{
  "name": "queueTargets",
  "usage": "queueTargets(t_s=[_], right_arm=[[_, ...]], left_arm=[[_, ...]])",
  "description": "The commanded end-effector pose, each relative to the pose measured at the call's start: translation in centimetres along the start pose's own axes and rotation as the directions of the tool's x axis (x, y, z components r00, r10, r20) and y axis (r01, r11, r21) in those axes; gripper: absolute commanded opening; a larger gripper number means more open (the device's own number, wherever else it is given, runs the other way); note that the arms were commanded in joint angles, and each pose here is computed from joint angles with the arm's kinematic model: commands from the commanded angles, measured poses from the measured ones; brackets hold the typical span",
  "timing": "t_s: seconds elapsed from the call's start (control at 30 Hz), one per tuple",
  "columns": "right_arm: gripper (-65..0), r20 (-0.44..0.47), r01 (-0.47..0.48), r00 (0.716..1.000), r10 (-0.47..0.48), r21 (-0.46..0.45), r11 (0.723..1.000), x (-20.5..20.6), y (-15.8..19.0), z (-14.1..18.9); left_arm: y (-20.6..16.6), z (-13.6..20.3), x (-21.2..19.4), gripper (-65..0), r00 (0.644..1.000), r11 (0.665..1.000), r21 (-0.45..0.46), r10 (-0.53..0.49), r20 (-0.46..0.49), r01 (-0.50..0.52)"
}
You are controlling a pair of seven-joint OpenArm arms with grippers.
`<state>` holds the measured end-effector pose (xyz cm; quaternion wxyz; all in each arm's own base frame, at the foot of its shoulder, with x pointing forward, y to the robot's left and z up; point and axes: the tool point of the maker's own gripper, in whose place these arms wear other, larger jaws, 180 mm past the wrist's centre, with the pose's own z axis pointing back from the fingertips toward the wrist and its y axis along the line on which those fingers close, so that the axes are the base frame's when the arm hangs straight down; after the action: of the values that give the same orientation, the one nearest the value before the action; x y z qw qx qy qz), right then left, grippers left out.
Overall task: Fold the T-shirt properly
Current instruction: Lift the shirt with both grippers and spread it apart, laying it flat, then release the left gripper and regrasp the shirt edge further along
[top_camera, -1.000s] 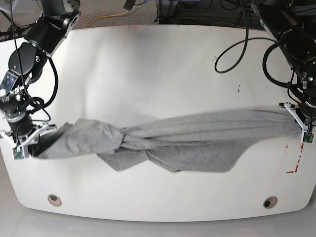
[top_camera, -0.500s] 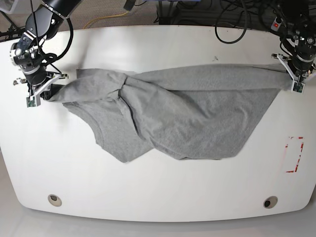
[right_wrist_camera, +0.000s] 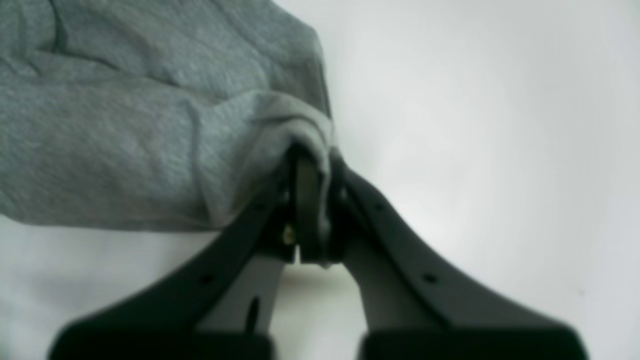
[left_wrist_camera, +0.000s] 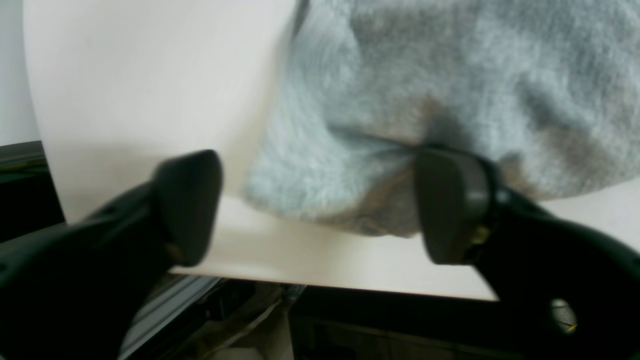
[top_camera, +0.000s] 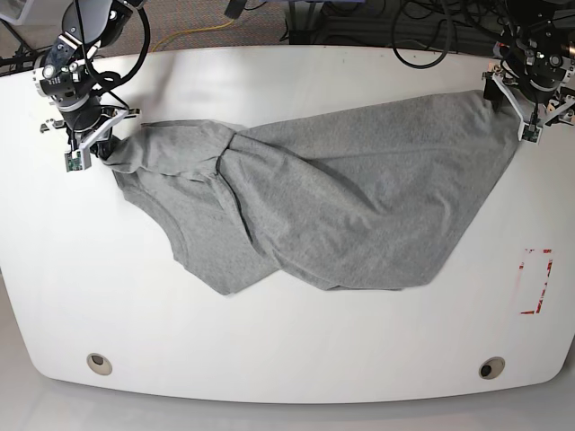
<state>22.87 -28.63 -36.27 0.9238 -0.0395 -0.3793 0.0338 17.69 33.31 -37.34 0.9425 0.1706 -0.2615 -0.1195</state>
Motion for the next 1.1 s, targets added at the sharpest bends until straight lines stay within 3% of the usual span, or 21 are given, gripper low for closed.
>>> queueTargets(t_s=[0.0, 0.17, 0.37, 0.53, 0.77, 0.9, 1.07], right_arm=[[-65.0, 0.04, -0.017, 0.999, 0.017, -0.016, 1.0, 1.2, -0.6, 0.5], [-65.0, 0.035, 0.001, 0.999, 0.001, -0.043, 0.999, 0.8, -1.6, 0.9], [-65.0, 0.033, 0.012, 0.999, -0.01, -0.059, 0.998, 0.5, -2.1, 1.2], [-65.0, 0.033, 0.012, 0.999, -0.01, -0.059, 0.998, 0.5, -2.1, 1.2], [-65.0, 0.039, 0.012, 0.999, -0.01, -0.055, 0.998, 0.7, -2.0, 1.1], [-65.0, 0.046, 0.02, 0.999, -0.018, -0.044, 0.999, 0.9, -1.6, 0.9], [-65.0, 0.053, 0.035, 0.998, -0.032, -0.04, 0.999, 0.9, -1.0, 0.8]], left_arm=[[1.8, 0.9, 3.2, -4.0, 0.996, 0.998, 0.054, -0.016, 0.09, 0.011], [1.8, 1.7, 5.4, -4.6, 0.983, 0.993, 0.035, -0.116, 0.142, 0.112], [3.8, 2.7, 8.4, -4.6, 0.969, 0.996, 0.085, -0.053, 0.241, 0.034], [3.5, 2.8, 14.3, -4.6, 0.919, 0.999, 0.045, -0.011, 0.394, -0.007], [1.8, -1.3, 21.8, -4.4, 0.882, 0.992, -0.088, 0.12, 0.456, -0.089], [1.7, -5.8, 24.7, -4.4, 0.876, 0.958, -0.202, 0.27, 0.4, -0.204], [-0.2, -9.4, 26.4, -4.4, 0.846, 0.908, -0.329, 0.378, 0.375, -0.26]])
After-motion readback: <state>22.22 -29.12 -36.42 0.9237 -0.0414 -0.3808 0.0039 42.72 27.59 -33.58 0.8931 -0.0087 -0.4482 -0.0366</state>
